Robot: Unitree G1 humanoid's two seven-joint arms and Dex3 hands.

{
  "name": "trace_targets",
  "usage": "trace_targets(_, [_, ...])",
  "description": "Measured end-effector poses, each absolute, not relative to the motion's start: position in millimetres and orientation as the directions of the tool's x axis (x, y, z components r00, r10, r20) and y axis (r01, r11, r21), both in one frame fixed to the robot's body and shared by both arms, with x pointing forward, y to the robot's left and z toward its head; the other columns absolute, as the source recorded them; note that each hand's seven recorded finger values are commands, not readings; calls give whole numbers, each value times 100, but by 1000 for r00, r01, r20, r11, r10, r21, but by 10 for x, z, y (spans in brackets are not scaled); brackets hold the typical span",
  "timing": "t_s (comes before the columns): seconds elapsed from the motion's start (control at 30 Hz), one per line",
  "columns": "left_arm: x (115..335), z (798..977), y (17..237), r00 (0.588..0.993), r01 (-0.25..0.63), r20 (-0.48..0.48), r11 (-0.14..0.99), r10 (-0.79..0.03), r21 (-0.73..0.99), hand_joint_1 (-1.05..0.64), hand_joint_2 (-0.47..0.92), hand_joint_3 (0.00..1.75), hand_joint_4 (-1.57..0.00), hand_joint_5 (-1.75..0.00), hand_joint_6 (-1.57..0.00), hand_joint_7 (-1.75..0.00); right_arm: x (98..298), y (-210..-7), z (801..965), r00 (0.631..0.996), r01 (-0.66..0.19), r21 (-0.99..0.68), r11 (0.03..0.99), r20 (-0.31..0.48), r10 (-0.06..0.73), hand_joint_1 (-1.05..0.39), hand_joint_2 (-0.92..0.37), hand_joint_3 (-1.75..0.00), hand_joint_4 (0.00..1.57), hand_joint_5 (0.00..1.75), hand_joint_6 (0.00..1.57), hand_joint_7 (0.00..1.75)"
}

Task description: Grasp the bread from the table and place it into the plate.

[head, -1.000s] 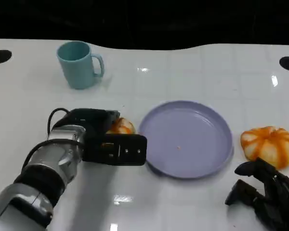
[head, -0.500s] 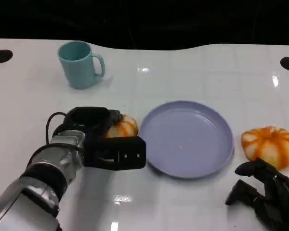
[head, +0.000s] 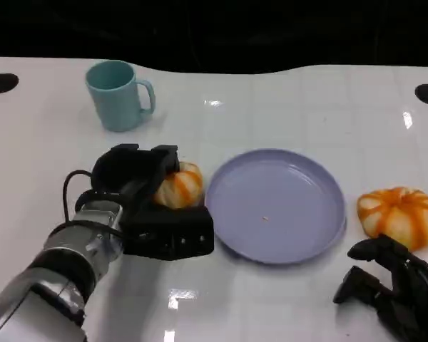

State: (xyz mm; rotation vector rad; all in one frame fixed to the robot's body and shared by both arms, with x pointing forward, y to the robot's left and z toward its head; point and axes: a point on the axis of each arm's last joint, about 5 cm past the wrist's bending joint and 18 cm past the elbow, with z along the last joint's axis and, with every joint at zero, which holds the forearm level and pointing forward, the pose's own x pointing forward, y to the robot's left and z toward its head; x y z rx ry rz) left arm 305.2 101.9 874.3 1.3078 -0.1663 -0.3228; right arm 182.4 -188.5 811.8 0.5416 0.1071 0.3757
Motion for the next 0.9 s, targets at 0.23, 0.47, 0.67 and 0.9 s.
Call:
trace_targets(0.23, [3175, 8963, 963, 967, 7, 76, 325, -244, 946, -18, 87, 49, -86, -175, -55, -174, 1868, -1884, 8113, 920, -334, 528, 781, 2, 392, -52, -92, -21, 66, 148, 61, 114])
trace_targets(0.47, [3217, 9106, 888, 953, -54, 174, 424, -248, 904, -18, 80, 57, -87, -175, -65, -154, 1876, -1882, 8109, 920, -339, 522, 782, 10, 392, -51, -92, -25, 65, 149, 59, 115])
trace_targets(0.67, [3202, 9161, 841, 922, -32, 225, 514, -317, 857, -11, 60, 101, -85, -175, -64, -174, 1879, -1882, 8107, 921, -337, 523, 783, 10, 390, -51, -92, -23, 66, 147, 61, 115])
trace_targets(0.9, [3149, 9211, 743, 832, 75, 283, 603, -477, 794, -11, 46, 126, -89, -175, -70, -175, 1881, -1882, 8105, 921, -334, 530, 779, 10, 388, -52, -92, -22, 67, 146, 61, 116])
